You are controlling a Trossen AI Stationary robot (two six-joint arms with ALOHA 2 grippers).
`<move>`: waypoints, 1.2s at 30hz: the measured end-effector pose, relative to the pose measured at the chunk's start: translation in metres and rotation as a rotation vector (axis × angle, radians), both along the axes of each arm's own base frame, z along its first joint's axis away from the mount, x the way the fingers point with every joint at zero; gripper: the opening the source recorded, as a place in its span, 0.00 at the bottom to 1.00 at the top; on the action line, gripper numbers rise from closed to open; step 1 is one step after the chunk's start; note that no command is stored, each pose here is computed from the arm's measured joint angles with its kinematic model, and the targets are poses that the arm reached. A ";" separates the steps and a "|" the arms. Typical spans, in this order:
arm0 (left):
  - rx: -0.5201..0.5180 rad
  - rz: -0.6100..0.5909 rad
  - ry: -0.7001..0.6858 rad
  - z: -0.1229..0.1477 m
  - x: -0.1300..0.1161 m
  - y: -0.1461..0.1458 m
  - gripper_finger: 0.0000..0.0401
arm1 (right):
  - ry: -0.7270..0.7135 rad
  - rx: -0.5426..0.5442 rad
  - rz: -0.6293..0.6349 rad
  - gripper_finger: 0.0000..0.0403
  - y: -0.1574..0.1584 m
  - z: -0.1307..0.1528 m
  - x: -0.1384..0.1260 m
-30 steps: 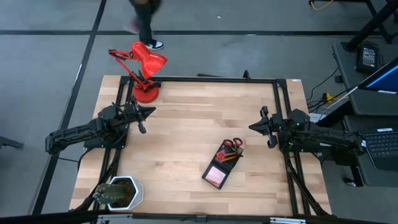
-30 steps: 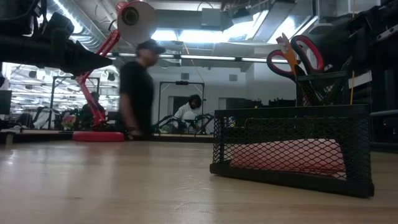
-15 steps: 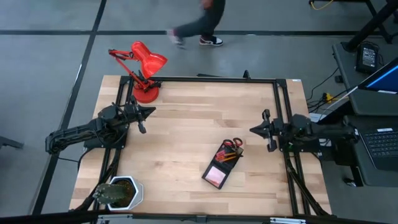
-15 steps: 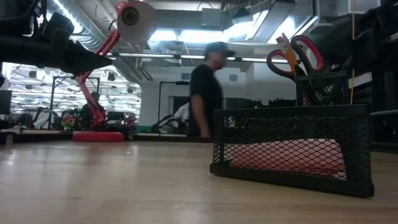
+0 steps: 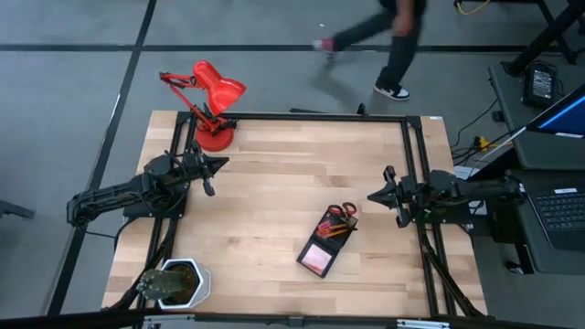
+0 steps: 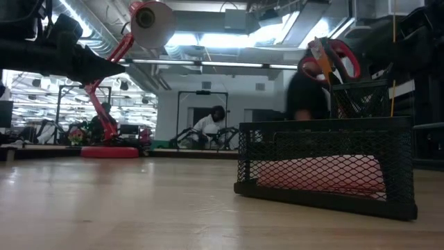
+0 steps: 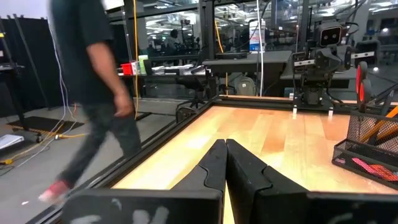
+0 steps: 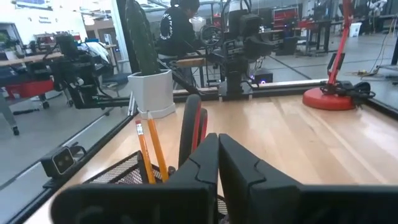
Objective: Pick and place office supplies into organizer
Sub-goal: Return to Home Position
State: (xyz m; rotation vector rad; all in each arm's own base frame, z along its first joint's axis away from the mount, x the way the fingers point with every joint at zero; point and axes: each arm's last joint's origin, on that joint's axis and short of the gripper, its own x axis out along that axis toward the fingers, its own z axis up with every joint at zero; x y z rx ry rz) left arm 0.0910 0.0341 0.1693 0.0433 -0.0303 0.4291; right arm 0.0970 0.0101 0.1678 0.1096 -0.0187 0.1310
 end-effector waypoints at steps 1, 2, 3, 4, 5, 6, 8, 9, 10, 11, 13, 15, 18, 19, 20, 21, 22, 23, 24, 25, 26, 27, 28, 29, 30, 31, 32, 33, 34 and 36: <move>0.000 0.000 0.000 0.000 0.000 0.000 0.00 | 0.001 0.010 0.000 0.04 0.000 0.000 0.000; 0.000 0.000 0.000 0.000 0.000 0.000 0.00 | 0.002 0.016 0.000 0.04 0.000 0.000 0.000; 0.000 0.000 0.000 0.000 0.000 0.000 0.00 | 0.002 0.018 0.000 0.04 0.000 0.000 0.000; 0.000 0.000 0.000 0.000 0.000 0.000 0.00 | 0.002 0.017 0.000 0.04 0.000 0.000 0.000; 0.000 0.000 0.000 0.000 0.000 0.000 0.00 | 0.002 0.017 0.000 0.04 0.000 0.000 0.000; 0.000 0.000 0.000 0.000 0.000 0.000 0.00 | 0.002 0.017 0.001 0.04 0.000 0.000 0.000; 0.000 0.000 0.000 0.000 0.000 0.000 0.00 | 0.002 0.017 0.000 0.04 0.000 0.000 0.000; 0.000 0.000 0.000 0.000 0.000 0.000 0.00 | 0.002 0.017 0.001 0.04 0.000 0.000 0.000; 0.000 0.000 0.000 0.000 0.000 0.000 0.00 | 0.002 0.016 0.001 0.04 0.000 0.000 0.000; 0.000 0.000 0.000 0.000 0.000 0.000 0.00 | 0.002 0.016 0.000 0.04 0.000 0.000 0.000; 0.000 0.000 0.000 0.000 0.000 0.000 0.00 | 0.002 0.016 0.000 0.04 0.000 0.000 0.000; 0.000 0.000 0.000 0.000 0.000 0.000 0.00 | 0.002 0.015 0.001 0.04 0.000 0.000 0.000; 0.000 0.000 0.000 0.000 0.000 0.000 0.00 | 0.002 0.015 0.001 0.04 0.000 0.000 0.000; 0.000 0.001 0.000 0.000 0.000 0.000 0.00 | 0.001 0.014 0.001 0.04 0.000 0.000 0.000; 0.000 0.000 0.000 0.000 0.000 0.000 0.00 | 0.001 0.014 0.001 0.04 0.000 0.000 0.000; 0.000 0.000 0.000 0.000 0.000 0.000 0.00 | 0.001 0.014 0.001 0.04 0.000 0.000 0.000; 0.000 0.000 0.000 0.000 0.000 0.000 0.00 | 0.001 0.014 0.001 0.04 0.000 0.000 0.000; 0.000 0.000 0.000 0.000 0.000 0.000 0.00 | 0.001 0.014 0.001 0.04 0.000 0.000 0.000; 0.000 0.000 0.000 0.000 0.000 0.000 0.00 | 0.001 0.014 0.001 0.04 0.000 0.000 0.000; 0.000 0.000 0.000 0.000 0.000 0.000 0.00 | 0.001 0.014 0.001 0.04 0.000 0.000 0.000; 0.000 0.000 0.000 0.000 0.000 0.000 0.00 | 0.001 0.014 0.001 0.04 0.000 0.000 0.000; 0.000 0.000 0.000 0.000 0.000 0.000 0.00 | 0.001 0.014 0.001 0.04 0.000 0.000 0.000; 0.000 0.000 0.000 0.000 0.000 0.000 0.00 | 0.001 0.014 0.001 0.04 0.000 0.000 0.000; 0.000 0.000 0.000 0.000 0.000 0.000 0.00 | 0.001 0.014 0.001 0.04 0.000 0.000 0.000; 0.000 0.000 0.000 0.000 0.000 0.000 0.00 | 0.001 0.014 0.001 0.04 0.000 0.000 0.000; 0.000 0.000 0.000 0.000 0.000 0.000 0.00 | 0.001 0.014 0.001 0.04 0.000 0.000 0.000; 0.000 0.000 0.000 0.000 0.000 0.000 0.00 | 0.001 0.014 0.001 0.04 0.000 0.000 0.000; 0.000 0.000 0.000 0.000 0.000 0.000 0.00 | 0.001 0.014 0.001 0.04 0.000 0.000 0.000; 0.000 0.000 0.000 0.000 0.000 0.000 0.00 | 0.001 0.014 0.001 0.04 0.000 0.000 0.000; 0.000 0.000 0.000 0.000 0.000 0.000 0.00 | 0.001 0.014 0.001 0.04 0.000 0.000 0.000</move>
